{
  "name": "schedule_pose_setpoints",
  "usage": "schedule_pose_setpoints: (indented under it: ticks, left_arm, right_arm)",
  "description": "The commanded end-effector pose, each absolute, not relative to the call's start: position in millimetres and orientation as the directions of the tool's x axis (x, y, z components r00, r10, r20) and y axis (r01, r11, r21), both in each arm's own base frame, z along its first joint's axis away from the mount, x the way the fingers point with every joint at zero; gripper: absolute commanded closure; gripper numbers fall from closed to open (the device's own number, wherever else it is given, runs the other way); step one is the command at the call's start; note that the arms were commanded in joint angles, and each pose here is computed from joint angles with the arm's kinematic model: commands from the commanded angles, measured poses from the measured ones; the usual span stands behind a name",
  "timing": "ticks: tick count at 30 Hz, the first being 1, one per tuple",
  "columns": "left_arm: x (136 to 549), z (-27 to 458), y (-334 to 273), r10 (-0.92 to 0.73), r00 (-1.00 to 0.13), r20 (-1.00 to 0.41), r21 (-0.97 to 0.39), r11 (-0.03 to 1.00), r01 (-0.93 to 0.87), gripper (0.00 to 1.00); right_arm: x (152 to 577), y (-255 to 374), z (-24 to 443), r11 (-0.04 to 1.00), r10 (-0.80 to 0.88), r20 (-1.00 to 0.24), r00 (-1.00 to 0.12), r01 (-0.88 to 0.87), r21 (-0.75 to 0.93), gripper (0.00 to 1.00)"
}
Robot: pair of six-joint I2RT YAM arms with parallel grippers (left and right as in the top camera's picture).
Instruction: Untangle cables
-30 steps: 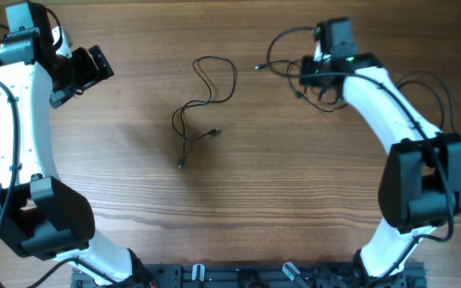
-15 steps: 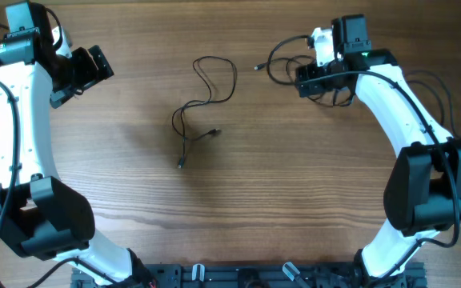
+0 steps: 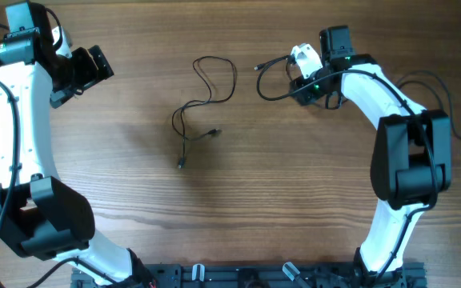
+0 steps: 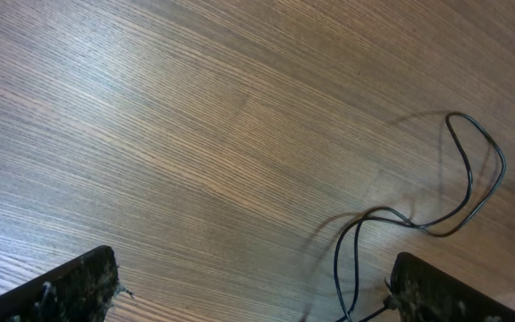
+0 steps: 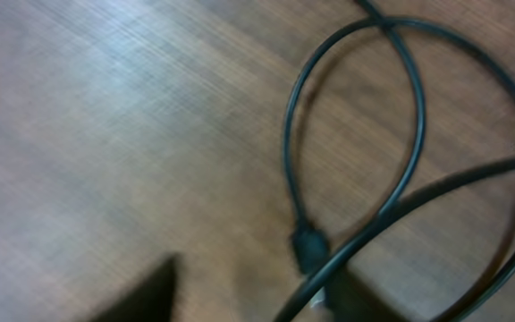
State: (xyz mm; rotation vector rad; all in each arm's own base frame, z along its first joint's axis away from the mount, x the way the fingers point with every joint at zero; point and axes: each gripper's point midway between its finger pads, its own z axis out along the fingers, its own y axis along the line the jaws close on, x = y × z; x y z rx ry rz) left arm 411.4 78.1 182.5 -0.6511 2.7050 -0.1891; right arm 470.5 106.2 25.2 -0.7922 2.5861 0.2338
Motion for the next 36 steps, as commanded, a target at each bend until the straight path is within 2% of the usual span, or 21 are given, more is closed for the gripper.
schedule_pose_setpoints:
  ticks: [1,4,7,10,16,23,25,31,36]
  left_arm:
    - [412.7,185.0,77.5,-0.473,-0.827,-0.305,-0.226,0.879,-0.42,0.0]
    - [412.7,185.0,77.5,-0.473,-0.827,-0.305,-0.226,0.879,-0.42,0.0]
    - [412.8,185.0,77.5,-0.473,-0.826,-0.305,-0.226,0.879,-0.42,0.0]
    - [412.7,185.0,77.5,-0.473,-0.827,-0.305,-0.226,0.879,-0.42,0.0]
    - [412.7,185.0,77.3,-0.473,-0.827,-0.305,-0.226,0.879,-0.419,0.0]
    - [412.7,185.0,77.5,-0.473,-0.827,-0.305,-0.226,0.879,-0.42,0.0]
    - [412.7,185.0,77.5,-0.473,-0.827,-0.305,-0.226,0.879,-0.42,0.0]
    - [412.7,185.0,77.5,-0.473,-0.827,-0.305,-0.226,0.879,-0.42,0.0]
    - [412.7,185.0,77.5,-0.473,-0.827,-0.305,-0.226,0.879,-0.42,0.0]
  right_arm:
    - [482.2,96.6,21.8,0.858,-0.466,-0.442,-0.767,-0.514,-0.013,0.96]
    - [493.6,67.5,32.6,0.939,-0.324,-0.447,-0.834,-0.34,-0.047,0.96]
    - [501.0,41.4,57.5,0.972,-0.224,-0.491,-0.842,-0.232,-0.047,0.96]
    - [501.8,-11.9,88.4,0.991,-0.123,-0.526,-0.841,-0.078,-0.106,0.96]
    - [464.4,-91.0,78.7,0.98,0.038,-0.415,-0.909,0.115,-0.16,0.96]
    - [417.9,-152.4,92.1,0.938,0.257,-0.358,-0.897,0.321,-0.131,0.96]
    - [413.6,-158.8,101.0,0.932,0.269,-0.371,-0.889,0.337,-0.132,0.96]
    - [421.3,-162.4,155.8,0.925,0.251,-0.516,-0.819,0.361,-0.122,0.96]
    - [429.7,-125.6,168.5,0.947,0.309,-0.538,-0.785,0.306,0.097,0.96]
